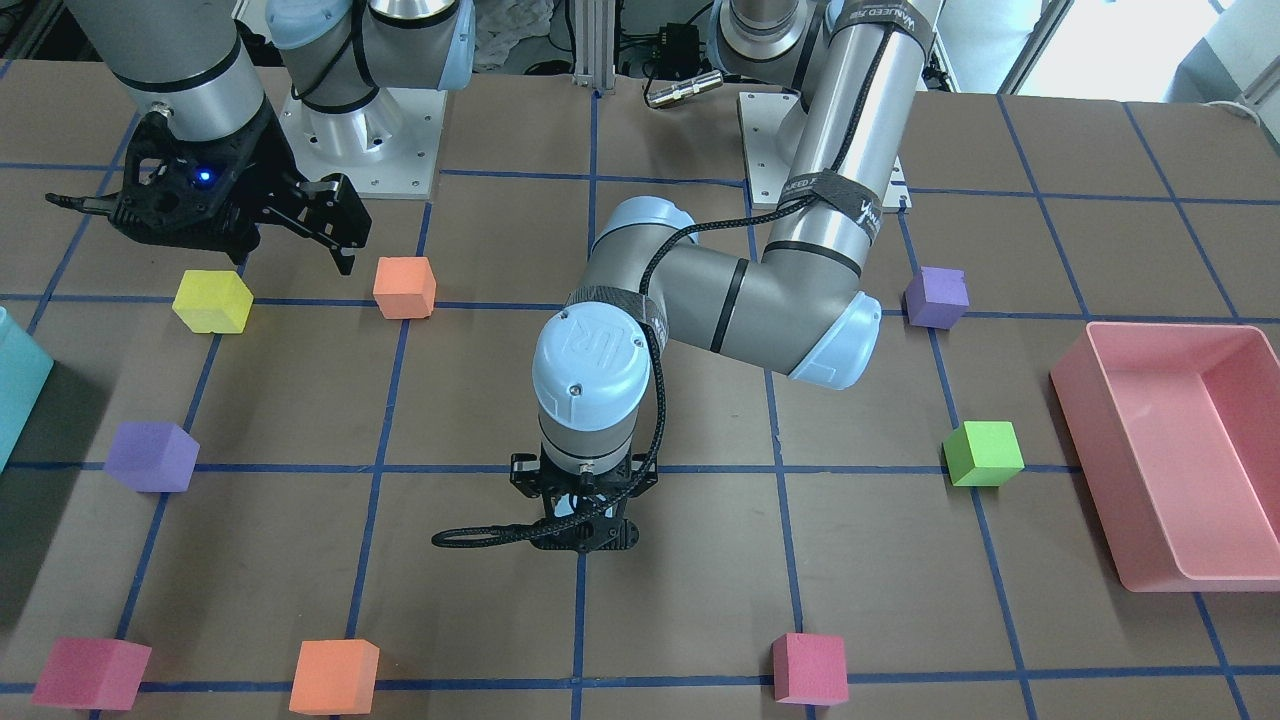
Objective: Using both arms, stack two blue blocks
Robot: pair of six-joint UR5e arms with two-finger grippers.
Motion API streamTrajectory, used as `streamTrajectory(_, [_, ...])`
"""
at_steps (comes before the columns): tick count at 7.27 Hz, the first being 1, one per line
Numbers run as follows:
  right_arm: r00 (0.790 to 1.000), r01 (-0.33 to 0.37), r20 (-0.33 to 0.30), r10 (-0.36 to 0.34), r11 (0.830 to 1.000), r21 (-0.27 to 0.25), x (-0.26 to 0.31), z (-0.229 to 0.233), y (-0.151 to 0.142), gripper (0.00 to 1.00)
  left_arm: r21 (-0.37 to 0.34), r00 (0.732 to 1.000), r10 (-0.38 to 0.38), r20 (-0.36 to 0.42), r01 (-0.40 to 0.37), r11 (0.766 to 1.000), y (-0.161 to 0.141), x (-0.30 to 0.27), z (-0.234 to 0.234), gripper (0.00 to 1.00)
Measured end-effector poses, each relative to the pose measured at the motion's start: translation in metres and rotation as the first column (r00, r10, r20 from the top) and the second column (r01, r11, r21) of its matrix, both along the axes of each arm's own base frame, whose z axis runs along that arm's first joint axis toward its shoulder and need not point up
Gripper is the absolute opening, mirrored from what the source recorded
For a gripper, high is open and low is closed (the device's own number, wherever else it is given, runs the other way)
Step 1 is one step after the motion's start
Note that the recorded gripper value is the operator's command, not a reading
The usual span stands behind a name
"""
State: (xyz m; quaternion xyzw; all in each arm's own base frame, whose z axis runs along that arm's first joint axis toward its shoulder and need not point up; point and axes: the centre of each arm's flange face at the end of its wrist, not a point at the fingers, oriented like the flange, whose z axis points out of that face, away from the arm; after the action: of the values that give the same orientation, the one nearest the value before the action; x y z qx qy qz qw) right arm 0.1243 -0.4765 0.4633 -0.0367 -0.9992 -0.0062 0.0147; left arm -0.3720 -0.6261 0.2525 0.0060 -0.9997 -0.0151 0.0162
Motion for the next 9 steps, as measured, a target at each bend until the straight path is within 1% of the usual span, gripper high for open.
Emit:
streamTrajectory(2, [1.000,-0.015,0.002,0.015,1.000,0.005,0.001,0.007,0.005,1.00,-0.002,1.000,0.019,-0.003,-0.019,1.000,-0.002,-0.001,-0.007,1.00])
streamTrajectory(4, [0.999,-0.053,-0.001,0.053,0.999,-0.003,0.001,0.013,0.005,1.00,-0.030,1.000,0.024,-0.014,-0.025,0.999,-0.002,0.001,0.014,1.00])
streamTrajectory(6, [0.998,-0.065,0.001,0.065,0.998,-0.012,0.002,0.020,0.005,1.00,-0.061,1.000,0.013,-0.020,-0.014,0.998,-0.007,0.027,0.065,1.00])
streamTrajectory(7, [0.998,-0.067,0.006,0.067,0.998,-0.007,0.003,0.021,0.005,1.00,-0.055,1.000,-0.001,-0.020,0.000,0.998,-0.009,0.054,0.094,1.00])
streamTrajectory(9, [0.997,-0.068,0.031,0.068,0.998,-0.002,0.006,0.020,0.005,1.00,-0.032,0.997,-0.073,-0.017,0.073,0.997,-0.010,0.123,0.138,1.00])
